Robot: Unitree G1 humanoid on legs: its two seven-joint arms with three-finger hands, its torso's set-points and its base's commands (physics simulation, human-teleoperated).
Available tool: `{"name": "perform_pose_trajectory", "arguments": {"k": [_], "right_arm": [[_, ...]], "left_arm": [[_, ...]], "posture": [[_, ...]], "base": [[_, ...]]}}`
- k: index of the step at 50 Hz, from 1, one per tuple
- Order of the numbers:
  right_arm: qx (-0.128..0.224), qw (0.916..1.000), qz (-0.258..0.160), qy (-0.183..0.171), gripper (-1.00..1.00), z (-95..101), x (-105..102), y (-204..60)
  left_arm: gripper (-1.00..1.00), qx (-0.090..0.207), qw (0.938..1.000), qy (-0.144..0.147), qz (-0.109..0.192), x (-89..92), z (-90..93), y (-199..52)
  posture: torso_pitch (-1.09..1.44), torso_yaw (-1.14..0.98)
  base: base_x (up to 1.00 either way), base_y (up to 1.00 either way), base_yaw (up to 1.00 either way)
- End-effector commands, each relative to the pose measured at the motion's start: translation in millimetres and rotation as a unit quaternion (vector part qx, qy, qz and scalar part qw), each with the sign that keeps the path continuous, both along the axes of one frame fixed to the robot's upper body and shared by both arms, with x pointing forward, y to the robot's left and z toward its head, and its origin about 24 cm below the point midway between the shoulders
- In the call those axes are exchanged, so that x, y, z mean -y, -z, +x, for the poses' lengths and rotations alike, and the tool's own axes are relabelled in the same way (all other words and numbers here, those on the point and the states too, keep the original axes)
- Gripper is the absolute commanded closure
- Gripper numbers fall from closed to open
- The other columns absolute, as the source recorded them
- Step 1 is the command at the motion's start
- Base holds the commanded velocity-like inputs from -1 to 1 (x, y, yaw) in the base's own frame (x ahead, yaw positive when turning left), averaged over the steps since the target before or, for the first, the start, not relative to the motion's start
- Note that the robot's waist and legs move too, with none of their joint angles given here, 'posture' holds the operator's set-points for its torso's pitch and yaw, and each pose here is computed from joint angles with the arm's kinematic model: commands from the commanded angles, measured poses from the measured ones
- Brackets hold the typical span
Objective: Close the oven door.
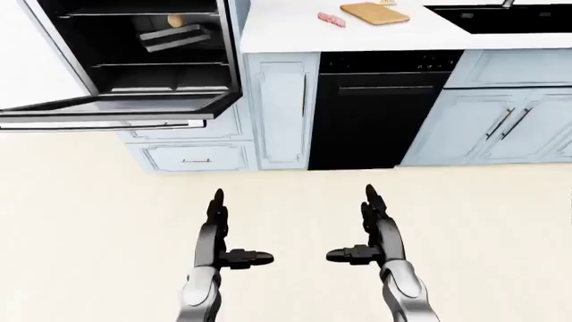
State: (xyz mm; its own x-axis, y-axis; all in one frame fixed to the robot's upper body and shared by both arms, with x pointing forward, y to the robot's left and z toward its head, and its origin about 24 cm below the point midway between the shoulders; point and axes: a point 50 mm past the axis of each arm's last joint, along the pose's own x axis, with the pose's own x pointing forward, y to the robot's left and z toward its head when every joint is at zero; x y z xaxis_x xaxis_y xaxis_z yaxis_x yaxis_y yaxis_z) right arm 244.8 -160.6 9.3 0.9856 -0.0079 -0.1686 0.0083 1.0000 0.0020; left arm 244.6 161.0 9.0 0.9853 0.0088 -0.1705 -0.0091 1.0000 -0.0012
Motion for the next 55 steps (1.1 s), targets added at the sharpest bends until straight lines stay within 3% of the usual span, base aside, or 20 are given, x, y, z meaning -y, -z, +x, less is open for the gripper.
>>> {"name": "perform_pose_trajectory", "arguments": {"k": [1, 7, 9, 10, 11, 14, 18, 19, 20, 21, 22, 23, 24, 25, 26, 28, 34, 36, 40, 55], "right_arm": [[0.084, 0.9964, -0.008, -0.003, -1.00, 10.6, -1, -31], [0.093, 0.9956, 0.005, 0.004, -1.00, 11.0, 1, -35], [0.113, 0.9936, 0.001, 0.006, -1.00, 11.3, 3, -41], [0.120, 0.9927, -0.006, 0.010, -1.00, 12.5, 6, -43], [0.123, 0.9921, -0.018, 0.015, -1.00, 12.9, 10, -44], [0.130, 0.9901, -0.048, 0.024, -1.00, 14.3, 21, -44], [0.116, 0.9912, -0.055, 0.032, -1.00, 14.6, 35, -29], [0.118, 0.9906, -0.055, 0.041, -1.00, 14.4, 40, -25], [0.107, 0.9932, -0.027, 0.039, -1.00, 13.6, 42, -21], [0.103, 0.9931, -0.036, 0.042, -1.00, 13.2, 47, -15], [0.099, 0.9932, -0.046, 0.040, -1.00, 12.8, 50, -6], [0.103, 0.9923, -0.052, 0.045, -1.00, 12.7, 52, -3], [0.096, 0.9910, -0.073, 0.057, -1.00, 12.5, 55, 5], [0.077, 0.9945, -0.056, 0.042, -1.00, 8.8, 54, 17], [0.069, 0.9951, -0.054, 0.046, -1.00, 7.2, 54, 25], [0.072, 0.9945, -0.061, 0.046, -1.00, 3.0, 54, 40], [0.009, 0.9990, -0.041, 0.016, -1.00, -22.7, 54, 79], [-0.006, 0.9990, -0.038, 0.022, -1.00, -30.1, 55, 85], [-0.028, 0.9983, -0.038, 0.034, -1.00, -44.7, 61, 94], [-0.086, 0.9940, -0.035, 0.057, -1.00, -77.8, 75, 111]], "left_arm": [[-1.00, 0.087, 0.9962, 0.005, -0.001, 0.5, 9.1, -32], [-1.00, 0.095, 0.9953, 0.014, -0.006, -0.5, 6.4, -35], [-1.00, 0.110, 0.9939, 0.002, -0.007, -4.7, 6.8, -39], [-1.00, 0.111, 0.9938, -0.002, -0.002, -6.5, 7.0, -39], [-1.00, 0.123, 0.9921, -0.009, 0.022, -9.7, 7.7, -44], [-1.00, 0.114, 0.9928, -0.018, 0.032, -22.1, 5.7, -39], [-1.00, 0.110, 0.9923, -0.030, 0.049, -35.6, 3.8, -26], [-1.00, 0.105, 0.9941, -0.028, -0.007, -35.9, 1.7, -21], [-1.00, 0.111, 0.9931, -0.036, -0.012, -40.4, 1.1, -17], [-1.00, 0.104, 0.9938, -0.039, -0.010, -45.1, -0.3, -9], [-1.00, 0.091, 0.9945, -0.042, -0.028, -47.4, -0.9, -4], [-1.00, 0.095, 0.9937, -0.048, -0.033, -52.3, -2.8, -2], [-1.00, 0.086, 0.9951, -0.044, -0.020, -54.4, -4.5, 5], [-1.00, 0.087, 0.9950, -0.045, -0.017, -58.7, -8.3, 18], [-1.00, 0.071, 0.9956, -0.045, -0.041, -60.5, -11.9, 30], [-1.00, 0.059, 0.9957, -0.047, -0.054, -63.6, -18.1, 47], [-1.00, 0.045, 0.9977, -0.043, -0.028, -70.3, -41.6, 79], [-1.00, 0.034, 0.9973, -0.048, -0.044, -70.7, -51.9, 86], [-1.00, 0.017, 0.9971, -0.057, -0.048, -69.8, -71.4, 96], [-1.00, -0.016, 0.9948, -0.091, -0.042, -83.0, -100.8, 106]], "posture": [[0.00, 0.00], [0.00, 0.00], [0.00, 0.00], [0.00, 0.00], [0.00, 0.00], [0.00, 0.00], [0.00, 0.00], [0.00, 0.00], [0.00, 0.00], [0.00, 0.00], [0.00, 0.00], [0.00, 0.00], [0.00, 0.00], [0.00, 0.00], [0.00, 0.00], [0.00, 0.00], [0.00, 0.00], [0.00, 0.00], [0.00, 0.00], [0.00, 0.00]], "base": [[0.00, 0.00, 0.00], [0.00, 0.00, 0.00], [0.00, 0.00, 0.00], [0.00, 0.00, 0.00], [0.00, 0.00, 0.00], [0.00, 0.00, 0.00], [0.00, 0.00, 0.00], [0.00, 0.00, 0.00], [0.00, 0.00, 0.00], [0.00, 0.00, 0.00], [0.00, 0.00, 0.00], [0.00, 0.00, 0.00], [0.00, 0.00, 0.00], [0.00, 0.00, 0.00], [0.00, 0.00, 0.00], [0.00, 0.00, 0.00], [0.00, 0.00, 0.00], [0.00, 0.00, 0.00], [0.00, 0.00, 0.00], [0.00, 0.00, 0.00]]}}
